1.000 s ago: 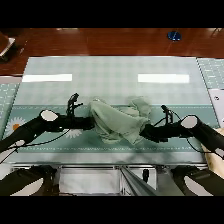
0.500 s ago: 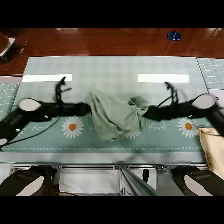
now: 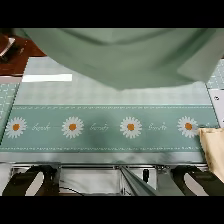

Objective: Fold the shirts.

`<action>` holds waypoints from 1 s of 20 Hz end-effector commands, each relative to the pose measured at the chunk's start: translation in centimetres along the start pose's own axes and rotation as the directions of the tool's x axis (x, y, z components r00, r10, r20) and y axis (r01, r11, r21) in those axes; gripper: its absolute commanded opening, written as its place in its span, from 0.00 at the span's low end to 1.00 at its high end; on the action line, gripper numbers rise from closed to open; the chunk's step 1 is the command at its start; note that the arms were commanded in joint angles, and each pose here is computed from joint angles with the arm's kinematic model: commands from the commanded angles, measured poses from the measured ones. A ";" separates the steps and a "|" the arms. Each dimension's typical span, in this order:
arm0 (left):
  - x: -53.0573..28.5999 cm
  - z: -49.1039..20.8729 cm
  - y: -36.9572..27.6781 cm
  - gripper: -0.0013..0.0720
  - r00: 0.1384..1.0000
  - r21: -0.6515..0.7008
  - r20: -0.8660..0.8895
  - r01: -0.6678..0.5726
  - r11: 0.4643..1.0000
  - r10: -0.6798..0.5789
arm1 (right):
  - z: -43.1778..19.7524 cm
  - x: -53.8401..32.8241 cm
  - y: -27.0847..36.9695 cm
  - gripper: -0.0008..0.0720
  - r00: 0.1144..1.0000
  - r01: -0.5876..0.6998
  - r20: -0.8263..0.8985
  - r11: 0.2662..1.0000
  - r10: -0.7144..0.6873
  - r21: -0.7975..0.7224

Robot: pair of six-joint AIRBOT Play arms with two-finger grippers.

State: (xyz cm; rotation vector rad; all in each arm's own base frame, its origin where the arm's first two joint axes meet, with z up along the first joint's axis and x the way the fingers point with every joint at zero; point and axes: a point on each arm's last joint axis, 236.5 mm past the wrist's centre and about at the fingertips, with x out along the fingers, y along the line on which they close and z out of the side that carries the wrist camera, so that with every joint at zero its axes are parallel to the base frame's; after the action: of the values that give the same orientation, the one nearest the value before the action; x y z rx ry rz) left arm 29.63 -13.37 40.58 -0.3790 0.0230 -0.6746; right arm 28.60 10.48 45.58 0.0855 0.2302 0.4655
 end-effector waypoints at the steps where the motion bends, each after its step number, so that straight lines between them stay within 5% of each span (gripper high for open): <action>1: -4.7 5.2 -4.5 0.04 0.991 0.185 0.128 -0.064 0.981 0.040 | 4.8 -7.5 2.7 0.03 0.984 0.074 0.169 0.990 -0.053 -0.122; 5: -7.8 1.5 -4.8 0.04 0.987 0.238 0.005 -0.157 0.958 0.161 | 1.9 -11.3 1.0 0.03 0.973 0.216 0.103 0.969 -0.205 -0.118; 9: -7.9 -7.4 -1.5 0.04 0.937 0.114 -0.283 -0.176 0.978 0.202 | -3.0 -9.9 -3.0 0.03 0.944 0.325 -0.045 0.944 -0.327 -0.053; 16: -8.6 -26.9 5.5 0.04 0.725 -0.199 -0.682 -0.311 0.929 0.096 | -16.7 2.7 -9.6 0.03 0.852 0.310 -0.459 0.949 -0.253 0.052; 20: -8.1 -35.7 9.0 0.04 0.656 -0.268 -0.749 -0.423 0.866 0.089 | -19.8 13.9 -9.8 0.03 0.879 0.138 -0.476 0.961 -0.008 0.239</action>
State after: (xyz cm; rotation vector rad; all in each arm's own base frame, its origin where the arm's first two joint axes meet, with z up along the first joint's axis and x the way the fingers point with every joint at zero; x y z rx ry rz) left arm 23.59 -13.52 10.02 -0.4367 0.8884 -0.5345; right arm 34.88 5.41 26.30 0.1056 0.7419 0.2448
